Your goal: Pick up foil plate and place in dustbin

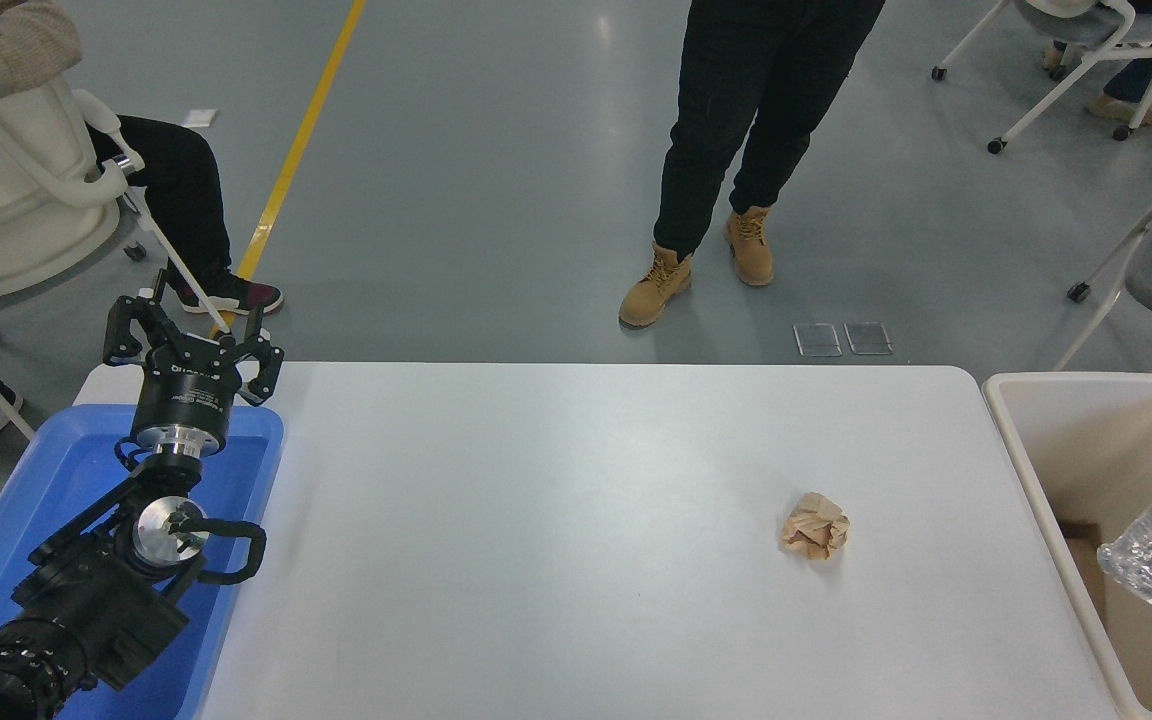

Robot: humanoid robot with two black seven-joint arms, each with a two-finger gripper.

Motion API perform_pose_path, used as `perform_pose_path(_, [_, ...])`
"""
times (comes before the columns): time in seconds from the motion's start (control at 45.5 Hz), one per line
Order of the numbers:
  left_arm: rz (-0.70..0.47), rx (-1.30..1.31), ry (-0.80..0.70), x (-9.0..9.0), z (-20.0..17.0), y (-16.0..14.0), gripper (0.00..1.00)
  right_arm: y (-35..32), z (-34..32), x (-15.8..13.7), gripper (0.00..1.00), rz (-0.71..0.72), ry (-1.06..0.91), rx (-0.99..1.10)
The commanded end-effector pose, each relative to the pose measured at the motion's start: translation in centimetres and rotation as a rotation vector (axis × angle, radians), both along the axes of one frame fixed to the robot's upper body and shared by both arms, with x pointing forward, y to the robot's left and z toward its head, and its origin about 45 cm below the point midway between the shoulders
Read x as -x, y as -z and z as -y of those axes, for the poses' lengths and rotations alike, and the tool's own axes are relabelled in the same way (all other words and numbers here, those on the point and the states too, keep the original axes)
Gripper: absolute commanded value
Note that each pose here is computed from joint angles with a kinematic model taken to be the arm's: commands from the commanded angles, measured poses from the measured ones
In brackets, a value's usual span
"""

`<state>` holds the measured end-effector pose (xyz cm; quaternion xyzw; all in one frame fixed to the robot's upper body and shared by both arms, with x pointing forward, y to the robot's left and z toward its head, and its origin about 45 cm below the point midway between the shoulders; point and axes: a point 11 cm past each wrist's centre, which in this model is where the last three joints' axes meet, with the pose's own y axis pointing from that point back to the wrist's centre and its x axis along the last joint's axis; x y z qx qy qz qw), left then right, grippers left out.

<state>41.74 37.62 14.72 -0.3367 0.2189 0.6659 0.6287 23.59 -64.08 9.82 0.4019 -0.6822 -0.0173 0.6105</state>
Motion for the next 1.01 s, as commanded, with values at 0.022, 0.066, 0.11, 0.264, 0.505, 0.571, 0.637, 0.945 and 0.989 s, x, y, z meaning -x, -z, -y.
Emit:
perform_pose_path(0.022, [0.001, 0.001, -0.001, 0.0, 0.0, 0.0, 0.99, -1.4, -0.3, -2.1, 0.87, 0.053, -0.011, 0.034])
perform_pose_path(0.066, [-0.001, -0.001, 0.0, 0.0, 0.0, 0.0, 0.99, -1.8, -0.4, -2.8, 0.93, 0.067, -0.015, 0.035])
perform_pose_path(0.11, [-0.001, -0.001, 0.0, 0.0, 0.0, 0.0, 0.99, -2.2, -0.5, -3.4, 0.99, 0.079, -0.021, 0.035])
perform_pose_path(0.264, [0.001, 0.001, -0.001, 0.0, 0.0, 0.0, 0.99, -3.6, -1.2, -5.8, 0.99, 0.123, -0.042, 0.024])
perform_pose_path(0.505, [0.0, 0.0, -0.002, 0.0, 0.0, 0.0, 0.99, -5.8, -3.1, -9.9, 0.99, 0.083, -0.183, 0.077])
perform_pose_path(0.571, [0.0, 0.0, -0.002, 0.0, 0.0, 0.0, 0.99, -6.6, -3.8, -11.3, 0.99, 0.061, -0.234, 0.107])
perform_pose_path(0.637, [0.0, 0.0, 0.001, 0.0, 0.0, 0.0, 0.99, -7.9, -4.6, -12.9, 0.99, 0.057, -0.277, 0.13])
perform_pose_path(0.945, [0.0, 0.001, 0.001, 0.0, 0.1, 0.0, 0.99, -16.0, -10.5, -20.7, 1.0, 0.083, -0.457, 0.138])
perform_pose_path(0.989, [0.001, 0.001, -0.001, 0.0, 0.0, 0.0, 0.99, -17.3, -11.5, -21.5, 1.0, 0.088, -0.48, 0.133])
